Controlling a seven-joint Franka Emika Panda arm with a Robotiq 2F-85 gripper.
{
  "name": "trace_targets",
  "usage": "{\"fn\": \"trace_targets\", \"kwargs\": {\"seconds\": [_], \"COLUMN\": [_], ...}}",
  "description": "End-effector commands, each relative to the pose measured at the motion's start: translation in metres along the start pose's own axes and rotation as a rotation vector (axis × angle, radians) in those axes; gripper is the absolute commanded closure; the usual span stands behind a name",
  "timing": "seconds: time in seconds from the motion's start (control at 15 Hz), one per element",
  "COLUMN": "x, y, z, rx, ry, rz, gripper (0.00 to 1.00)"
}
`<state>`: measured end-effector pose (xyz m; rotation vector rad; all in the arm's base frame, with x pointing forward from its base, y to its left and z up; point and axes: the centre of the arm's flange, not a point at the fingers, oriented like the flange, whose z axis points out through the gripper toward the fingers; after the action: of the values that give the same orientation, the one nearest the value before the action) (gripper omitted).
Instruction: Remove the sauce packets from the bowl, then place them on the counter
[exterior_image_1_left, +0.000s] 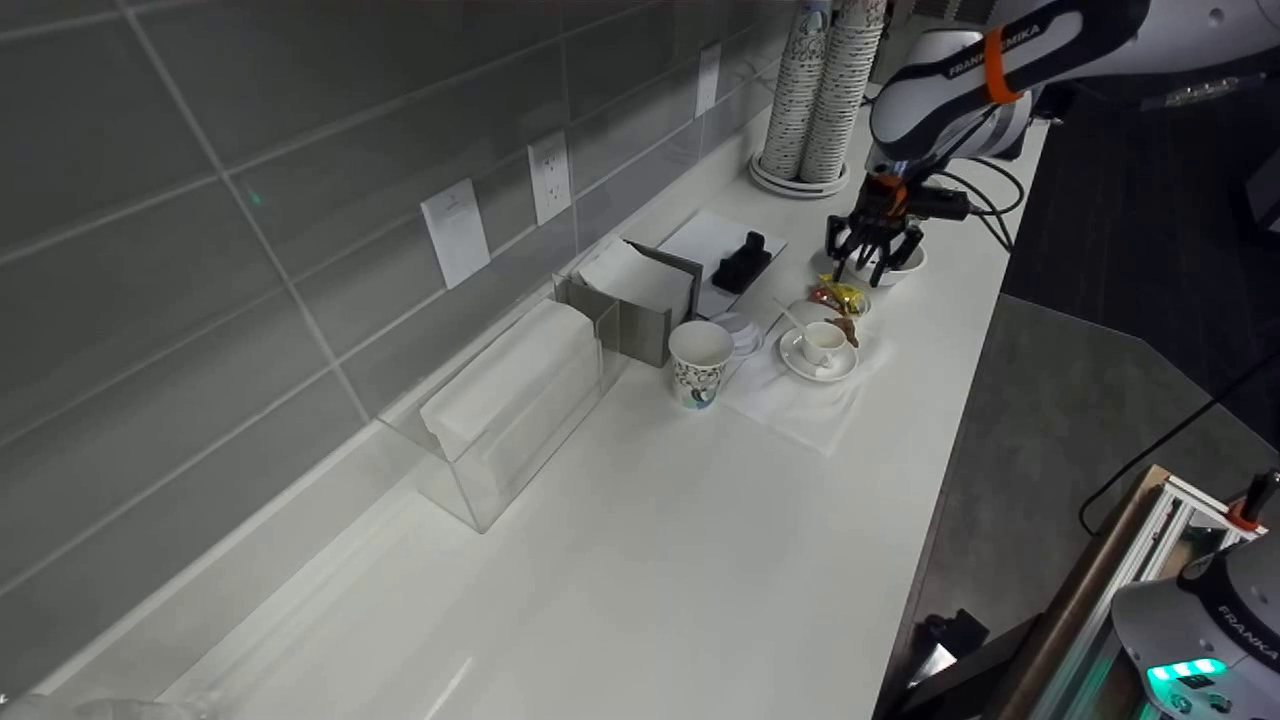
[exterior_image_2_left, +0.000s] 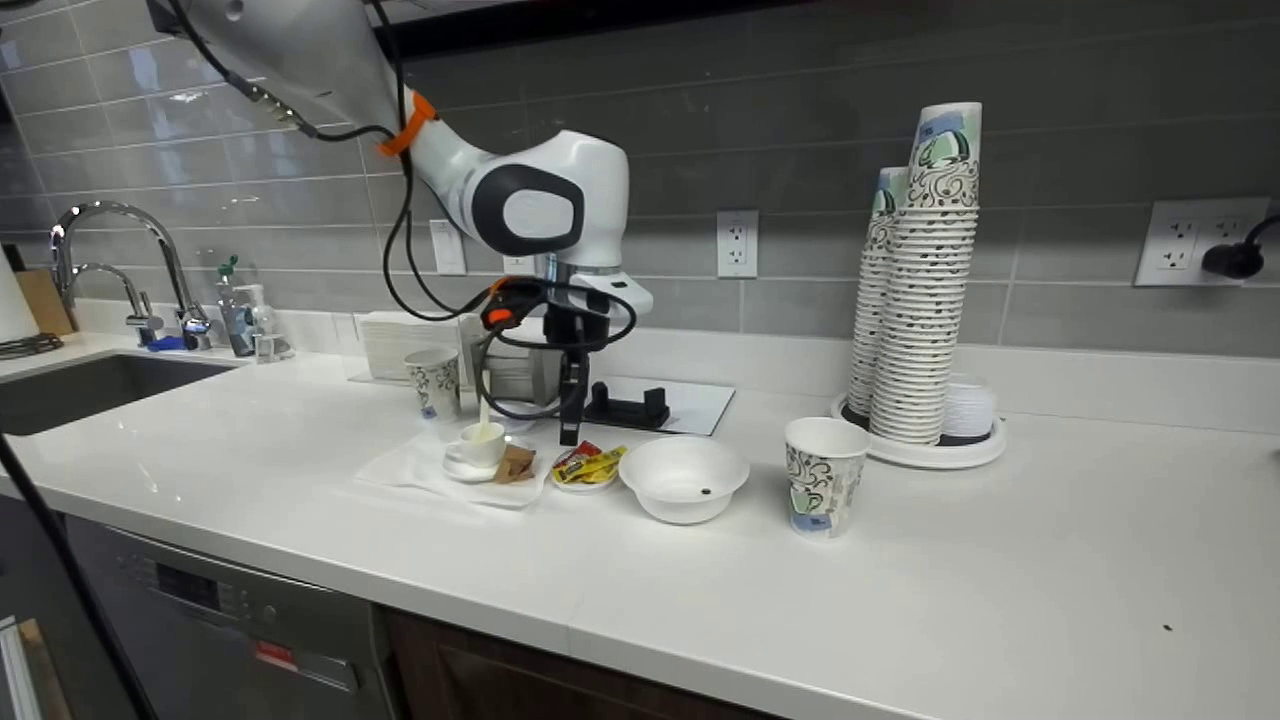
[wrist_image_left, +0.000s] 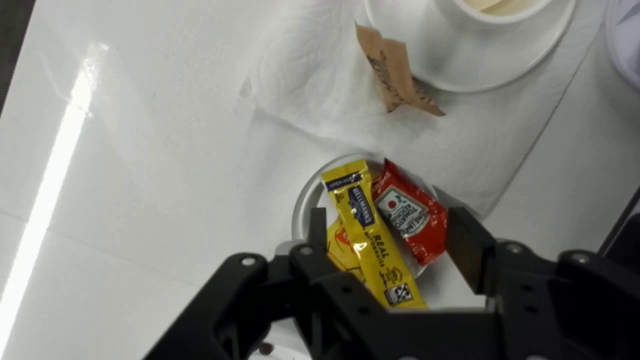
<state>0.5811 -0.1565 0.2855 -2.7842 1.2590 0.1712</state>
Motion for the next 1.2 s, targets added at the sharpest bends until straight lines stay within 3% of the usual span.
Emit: {"fn": "trace_targets", "kwargs": {"seconds": [0.0, 0.07, 0.33, 0.8, 1.0, 1.07, 1.13], "x": [-0.015, -0.016, -0.024, -0.053, -0.059, -0.046, -0.047], "y": [0.013, 0.016, 0.029, 0.061, 0.077, 0.057, 0.060], "z": [-0.041, -0.053, -0.094, -0.122, -0.126, -0.121, -0.122], "rx": [-0.025, -0.023, 0.029, 0.123, 0.070, 0.082, 0.082], "ry": [0.150, 0.200, 0.320, 0.286, 0.282, 0.291, 0.290], "rz": [-0.038, -0.071, -0.193, -0.510, -0.633, -0.564, -0.570], "gripper": [0.05, 0.00, 0.00, 0.00, 0.00, 0.00, 0.00]}}
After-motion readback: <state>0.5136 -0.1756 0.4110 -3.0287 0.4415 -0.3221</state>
